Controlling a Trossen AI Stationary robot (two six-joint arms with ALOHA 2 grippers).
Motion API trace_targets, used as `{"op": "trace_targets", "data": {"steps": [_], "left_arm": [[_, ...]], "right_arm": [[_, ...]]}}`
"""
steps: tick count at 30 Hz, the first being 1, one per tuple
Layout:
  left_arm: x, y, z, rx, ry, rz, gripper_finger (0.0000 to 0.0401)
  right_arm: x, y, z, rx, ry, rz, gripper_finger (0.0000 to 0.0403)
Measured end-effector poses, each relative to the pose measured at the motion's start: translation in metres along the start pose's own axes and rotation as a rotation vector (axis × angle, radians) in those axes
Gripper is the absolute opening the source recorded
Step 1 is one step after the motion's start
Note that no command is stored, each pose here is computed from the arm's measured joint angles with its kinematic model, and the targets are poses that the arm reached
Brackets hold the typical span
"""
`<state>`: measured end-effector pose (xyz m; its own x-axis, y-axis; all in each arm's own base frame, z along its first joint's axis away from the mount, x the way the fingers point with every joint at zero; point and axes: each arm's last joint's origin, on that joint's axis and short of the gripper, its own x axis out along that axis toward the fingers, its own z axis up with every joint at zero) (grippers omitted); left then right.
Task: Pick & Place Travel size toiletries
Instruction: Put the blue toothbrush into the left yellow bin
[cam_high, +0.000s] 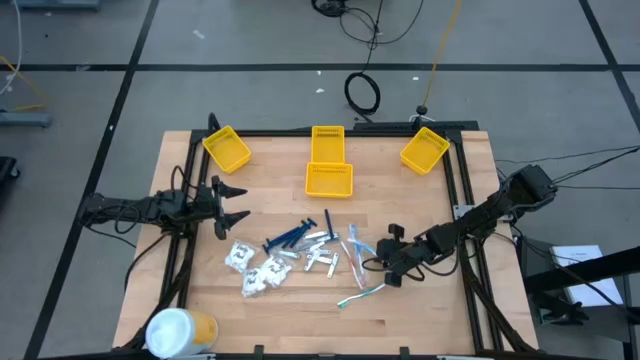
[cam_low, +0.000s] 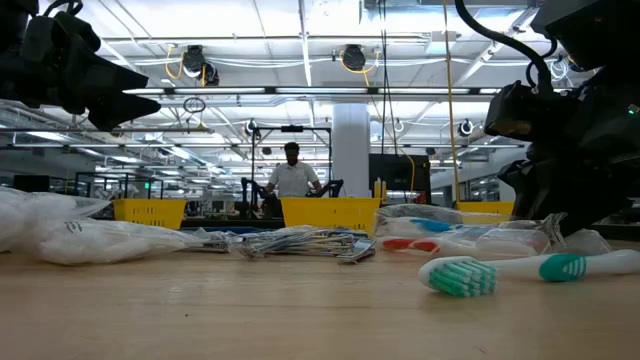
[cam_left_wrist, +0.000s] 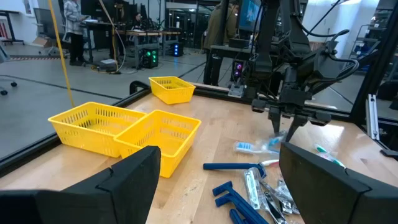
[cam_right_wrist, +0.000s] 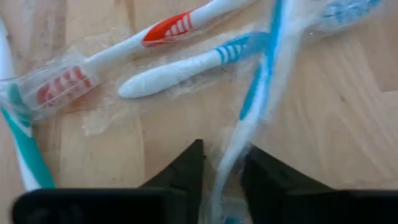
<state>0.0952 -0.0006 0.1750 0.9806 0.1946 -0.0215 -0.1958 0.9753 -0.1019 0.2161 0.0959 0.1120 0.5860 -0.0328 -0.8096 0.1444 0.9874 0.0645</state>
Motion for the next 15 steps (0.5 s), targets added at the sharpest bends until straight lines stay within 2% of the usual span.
{"op": "trace_targets", "data": {"steps": [5,15], "left_arm": [[0.0,0.0,0.0,0.0,0.0,0.0,0.0324],[0.0,0.0,0.0,0.0,0.001,0.0,0.0324]], "right_arm": [[-0.009,-0.001,0.002,-0.056,-0.005,0.019,0.0015],[-0.061,-0.012,0.018,-0.104,-0.158,0.053,0.0014]]}}
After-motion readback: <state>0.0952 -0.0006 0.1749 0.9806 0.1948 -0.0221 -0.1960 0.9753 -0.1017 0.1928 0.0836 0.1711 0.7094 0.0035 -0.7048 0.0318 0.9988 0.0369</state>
